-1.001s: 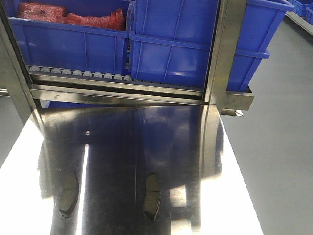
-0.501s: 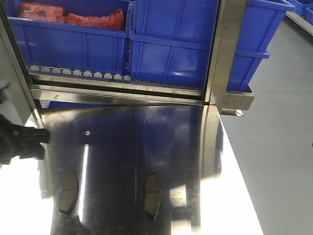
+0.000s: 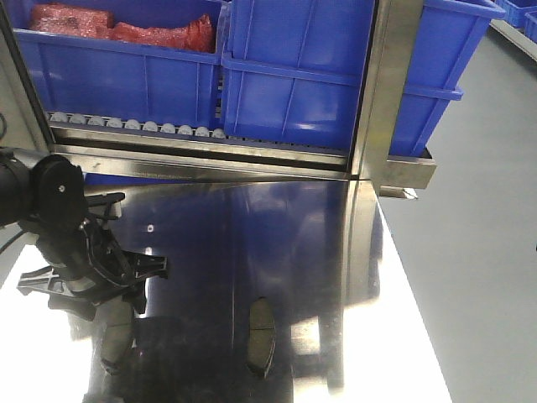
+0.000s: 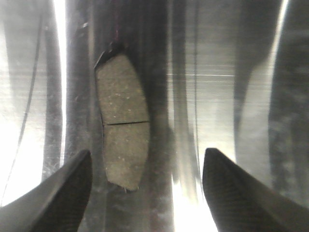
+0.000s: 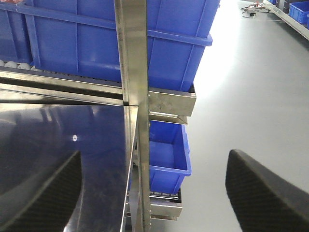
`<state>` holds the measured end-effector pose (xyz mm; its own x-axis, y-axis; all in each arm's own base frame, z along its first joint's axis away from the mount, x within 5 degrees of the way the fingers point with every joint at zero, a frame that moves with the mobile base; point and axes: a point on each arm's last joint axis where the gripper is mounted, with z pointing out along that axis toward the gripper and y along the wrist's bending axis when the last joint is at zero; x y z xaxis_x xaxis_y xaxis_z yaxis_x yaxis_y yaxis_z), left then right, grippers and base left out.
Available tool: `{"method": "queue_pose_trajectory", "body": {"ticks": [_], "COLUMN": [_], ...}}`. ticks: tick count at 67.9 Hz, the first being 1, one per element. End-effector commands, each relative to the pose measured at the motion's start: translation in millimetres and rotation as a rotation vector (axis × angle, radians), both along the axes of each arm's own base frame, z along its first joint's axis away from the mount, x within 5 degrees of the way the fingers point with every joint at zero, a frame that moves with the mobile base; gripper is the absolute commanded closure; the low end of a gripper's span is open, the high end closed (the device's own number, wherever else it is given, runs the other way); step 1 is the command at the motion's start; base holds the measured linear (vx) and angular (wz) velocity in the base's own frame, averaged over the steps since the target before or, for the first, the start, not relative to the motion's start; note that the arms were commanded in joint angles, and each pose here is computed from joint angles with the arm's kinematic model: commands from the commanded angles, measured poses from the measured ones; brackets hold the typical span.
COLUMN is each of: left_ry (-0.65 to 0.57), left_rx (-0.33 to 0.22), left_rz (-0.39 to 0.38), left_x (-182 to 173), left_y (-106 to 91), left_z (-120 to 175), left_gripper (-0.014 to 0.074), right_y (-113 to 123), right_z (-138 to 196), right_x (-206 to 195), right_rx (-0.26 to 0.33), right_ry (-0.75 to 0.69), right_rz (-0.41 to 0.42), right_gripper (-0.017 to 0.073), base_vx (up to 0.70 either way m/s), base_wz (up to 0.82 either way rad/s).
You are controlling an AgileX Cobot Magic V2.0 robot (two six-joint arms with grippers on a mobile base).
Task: Move and align brake pads A on conveyor
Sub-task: 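Close the left gripper on the brake pad and lift it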
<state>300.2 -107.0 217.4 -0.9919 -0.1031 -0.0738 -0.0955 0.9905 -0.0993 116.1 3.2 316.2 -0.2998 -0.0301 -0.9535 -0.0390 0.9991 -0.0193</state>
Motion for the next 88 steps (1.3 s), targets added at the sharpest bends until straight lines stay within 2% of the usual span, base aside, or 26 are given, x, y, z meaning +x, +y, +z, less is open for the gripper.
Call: {"method": "queue_pose_trajectory", "body": {"ticks": [1, 21, 46, 88], "left_ry": [-0.063, -0.013, -0.017, -0.032], "left_rx": [-0.026, -0.008, -0.011, -0.010], "left_rz": [0.016, 0.025, 0.077, 0.051], "left_x": [4, 13, 23, 24], "left_y": [-3.7, -4.0, 9.6, 1.2], "left_z": [14, -9, -18, -20], "left_gripper": [0.0134, 0.0134, 0.0134, 0.0134], "right_y": [0, 0, 0, 0], "right_z": [14, 14, 14, 14], "right_x": [2, 2, 2, 2], "right_rx": [-0.007, -0.007, -0.007, -0.007], "right_ry": [-0.088, -0.088, -0.088, -0.088], "right_rz": [-0.003, -0.003, -0.003, -0.003], "right_gripper": [-0.0033, -0.0033, -0.0033, -0.0033], "base_vx": [0.00, 0.00, 0.00, 0.00], "base_wz": [0.00, 0.00, 0.00, 0.00]}}
